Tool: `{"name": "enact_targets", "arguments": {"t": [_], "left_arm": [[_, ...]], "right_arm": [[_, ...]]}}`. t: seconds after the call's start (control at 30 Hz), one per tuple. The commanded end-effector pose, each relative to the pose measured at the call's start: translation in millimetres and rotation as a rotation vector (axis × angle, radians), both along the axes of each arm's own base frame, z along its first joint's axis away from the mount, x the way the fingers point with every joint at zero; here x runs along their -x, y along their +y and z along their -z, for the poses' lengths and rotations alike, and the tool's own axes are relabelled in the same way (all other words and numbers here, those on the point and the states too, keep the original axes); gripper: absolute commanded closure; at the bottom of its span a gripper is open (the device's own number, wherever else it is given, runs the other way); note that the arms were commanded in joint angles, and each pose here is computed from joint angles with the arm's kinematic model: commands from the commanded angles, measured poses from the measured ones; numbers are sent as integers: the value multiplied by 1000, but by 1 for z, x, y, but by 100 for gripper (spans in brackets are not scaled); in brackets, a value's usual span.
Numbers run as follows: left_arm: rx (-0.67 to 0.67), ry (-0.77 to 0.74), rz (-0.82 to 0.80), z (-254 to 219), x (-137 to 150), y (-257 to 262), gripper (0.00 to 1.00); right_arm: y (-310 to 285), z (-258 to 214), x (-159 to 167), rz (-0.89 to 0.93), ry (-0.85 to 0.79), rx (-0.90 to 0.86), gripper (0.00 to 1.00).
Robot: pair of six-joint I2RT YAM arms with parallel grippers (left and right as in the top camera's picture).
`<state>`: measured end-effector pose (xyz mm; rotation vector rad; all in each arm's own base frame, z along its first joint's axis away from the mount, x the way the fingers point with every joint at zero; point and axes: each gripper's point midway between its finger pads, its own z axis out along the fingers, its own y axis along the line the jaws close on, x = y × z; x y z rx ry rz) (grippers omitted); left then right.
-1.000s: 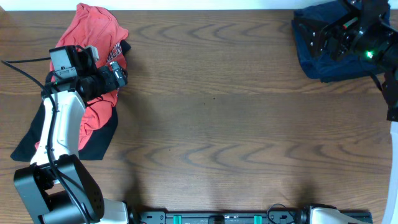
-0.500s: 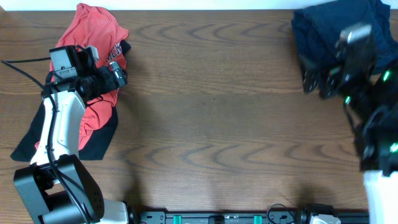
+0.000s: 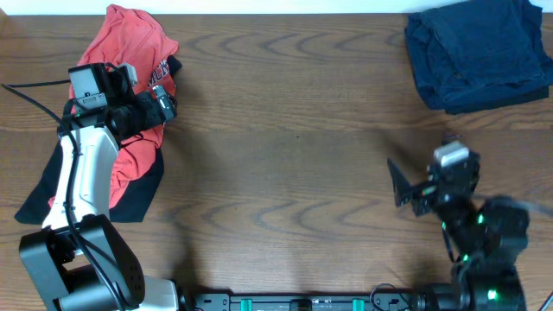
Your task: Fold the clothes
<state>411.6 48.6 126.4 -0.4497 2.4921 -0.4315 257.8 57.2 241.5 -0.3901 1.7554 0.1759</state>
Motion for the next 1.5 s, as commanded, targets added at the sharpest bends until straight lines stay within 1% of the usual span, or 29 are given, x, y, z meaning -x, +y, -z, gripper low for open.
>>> {"name": "enact_targets", "arguments": {"t": [0.0,0.1,0.3,0.43,0.53,0.77,0.93,1.47], "left_arm": [[-5,14,5,6,0,1,2],[-5,14,5,6,0,1,2],[-5,14,4,6,0,1,2],[-5,14,5,6,0,1,2],[-5,14,4,6,0,1,2],[-5,14,5,6,0,1,2],[-5,14,5,6,0,1,2],[-5,14,5,6,0,1,2]], "right_arm": [[-2,17,11,30,-11,-45,1],[-9,29,15,90,-13,-134,1],[-16,50,14,145,-55,-178,1],[-31,64,11,277,-38,-291,1],[-41,74,11,356,-30,-345,1],[-44,92,12,372,-44,-336,1],[-35,84,13,290,-107,-236,1],[-51,84,12,347,-116,-213,1]]}}
